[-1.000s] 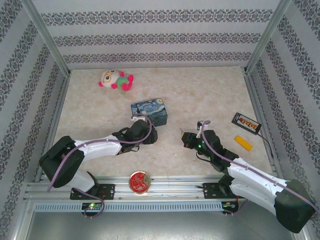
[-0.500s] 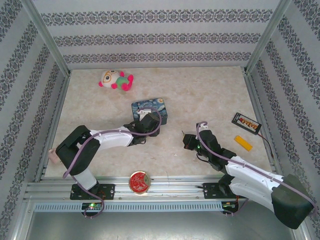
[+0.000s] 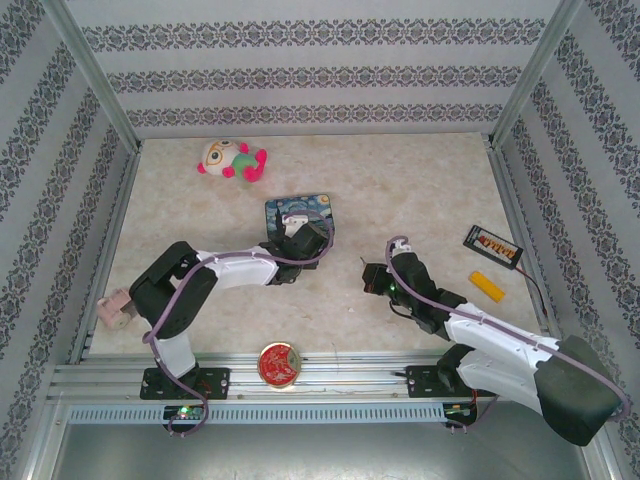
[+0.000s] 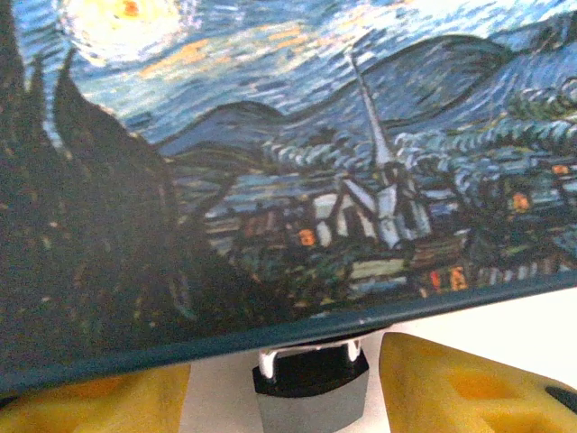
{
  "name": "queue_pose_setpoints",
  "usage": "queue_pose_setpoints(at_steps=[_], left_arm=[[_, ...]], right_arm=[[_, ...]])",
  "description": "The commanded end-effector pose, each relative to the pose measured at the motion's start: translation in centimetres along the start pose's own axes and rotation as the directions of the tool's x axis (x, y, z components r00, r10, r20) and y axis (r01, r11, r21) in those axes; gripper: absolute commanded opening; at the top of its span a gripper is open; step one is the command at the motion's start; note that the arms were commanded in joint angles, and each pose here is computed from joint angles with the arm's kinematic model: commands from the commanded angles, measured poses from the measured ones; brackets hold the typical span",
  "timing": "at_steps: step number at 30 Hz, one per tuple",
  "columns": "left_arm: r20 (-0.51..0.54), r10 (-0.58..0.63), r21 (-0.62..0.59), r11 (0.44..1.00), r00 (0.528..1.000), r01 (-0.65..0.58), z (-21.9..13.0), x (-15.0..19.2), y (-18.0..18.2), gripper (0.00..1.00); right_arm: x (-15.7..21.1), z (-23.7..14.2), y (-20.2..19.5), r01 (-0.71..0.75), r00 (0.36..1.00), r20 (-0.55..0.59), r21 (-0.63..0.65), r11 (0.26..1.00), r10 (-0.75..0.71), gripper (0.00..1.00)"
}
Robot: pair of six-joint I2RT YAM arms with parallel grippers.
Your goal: Unlock the padlock with the key
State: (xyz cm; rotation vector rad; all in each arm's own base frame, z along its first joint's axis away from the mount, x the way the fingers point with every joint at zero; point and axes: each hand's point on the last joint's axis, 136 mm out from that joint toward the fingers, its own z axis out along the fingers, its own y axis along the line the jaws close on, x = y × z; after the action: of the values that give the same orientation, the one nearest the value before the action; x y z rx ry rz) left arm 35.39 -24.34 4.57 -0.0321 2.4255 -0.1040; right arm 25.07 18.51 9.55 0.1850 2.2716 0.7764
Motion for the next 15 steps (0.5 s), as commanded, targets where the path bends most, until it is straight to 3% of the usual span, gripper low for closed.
queue_pose_setpoints(at_steps=[1, 15], left_arm=[[-0.009, 0.005, 0.0, 1.0, 1.0, -0.005, 0.5, -0.3, -0.5, 0.57], [-0.035, -0.066, -0.014, 0.998, 0.997, 0.066, 2.1, -0.3, 0.1, 0.51]], right_arm=[[-1.3, 0.0, 1.0, 0.021, 0.999, 0.034, -0.012, 1.0, -0.02, 0.0], [-1.7, 0.2, 0.7, 0.013, 0.999, 0.043, -0.007, 1.0, -0.013, 0.0]])
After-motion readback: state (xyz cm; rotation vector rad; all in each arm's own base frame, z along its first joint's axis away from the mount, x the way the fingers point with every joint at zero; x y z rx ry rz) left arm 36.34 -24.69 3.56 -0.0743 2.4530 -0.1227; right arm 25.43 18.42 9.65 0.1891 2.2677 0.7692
